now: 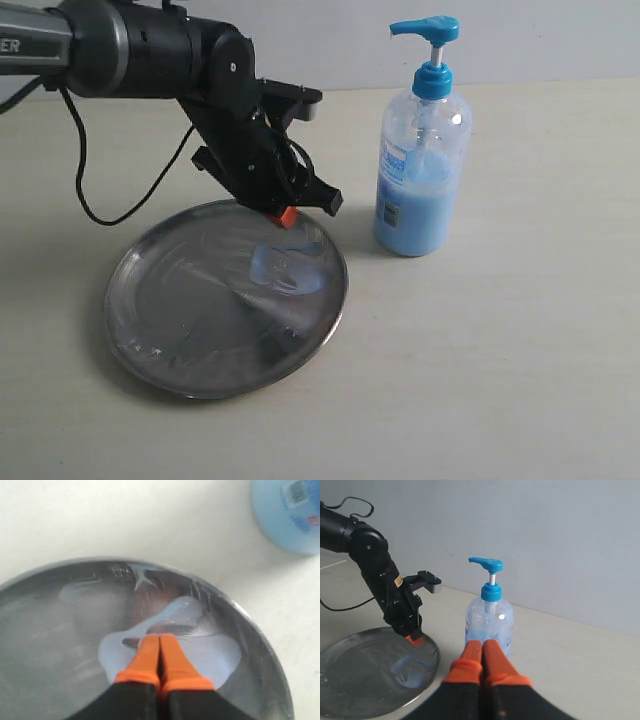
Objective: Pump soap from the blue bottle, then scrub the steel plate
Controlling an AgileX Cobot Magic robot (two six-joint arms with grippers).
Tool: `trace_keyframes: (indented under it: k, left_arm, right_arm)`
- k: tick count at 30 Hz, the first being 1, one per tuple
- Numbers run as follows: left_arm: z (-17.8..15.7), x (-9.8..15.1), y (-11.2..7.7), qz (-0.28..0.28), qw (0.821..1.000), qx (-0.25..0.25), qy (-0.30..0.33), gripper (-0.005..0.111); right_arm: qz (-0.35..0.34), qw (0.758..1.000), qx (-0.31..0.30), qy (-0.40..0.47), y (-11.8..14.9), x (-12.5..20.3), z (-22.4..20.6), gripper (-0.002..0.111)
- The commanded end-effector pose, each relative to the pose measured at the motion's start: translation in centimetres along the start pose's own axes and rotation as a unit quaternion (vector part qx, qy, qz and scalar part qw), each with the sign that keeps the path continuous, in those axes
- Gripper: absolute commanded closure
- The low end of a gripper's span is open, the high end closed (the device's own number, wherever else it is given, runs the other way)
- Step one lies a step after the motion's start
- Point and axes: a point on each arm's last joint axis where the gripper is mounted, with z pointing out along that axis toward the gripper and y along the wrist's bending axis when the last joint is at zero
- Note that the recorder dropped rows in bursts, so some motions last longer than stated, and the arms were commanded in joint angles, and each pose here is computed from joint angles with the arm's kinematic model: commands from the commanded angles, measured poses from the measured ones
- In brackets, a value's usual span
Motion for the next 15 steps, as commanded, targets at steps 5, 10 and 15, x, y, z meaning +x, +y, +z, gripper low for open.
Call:
trace_keyframes:
  k: [5, 10, 15]
  left_arm:
    - [-4.0, -0.7, -0.2, 0.0, 0.999, 0.002, -0.049, 0.107]
    - [-6.2, -0.7, -0.4, 0.002, 0.998, 0.004, -0.069, 0.107]
    - [-8.1, 0.0, -0.4, 0.002, 0.996, 0.004, -0.09, 0.107]
  right_arm:
    - [-0.005, 1.0, 0.005, 0.0, -0.1, 0.1, 0.0, 0.108]
    - [-0.005, 1.0, 0.005, 0.001, -0.1, 0.1, 0.0, 0.108]
    - [-0.006, 1.0, 0.005, -0.004, 0.0, 0.6, 0.5, 0.108]
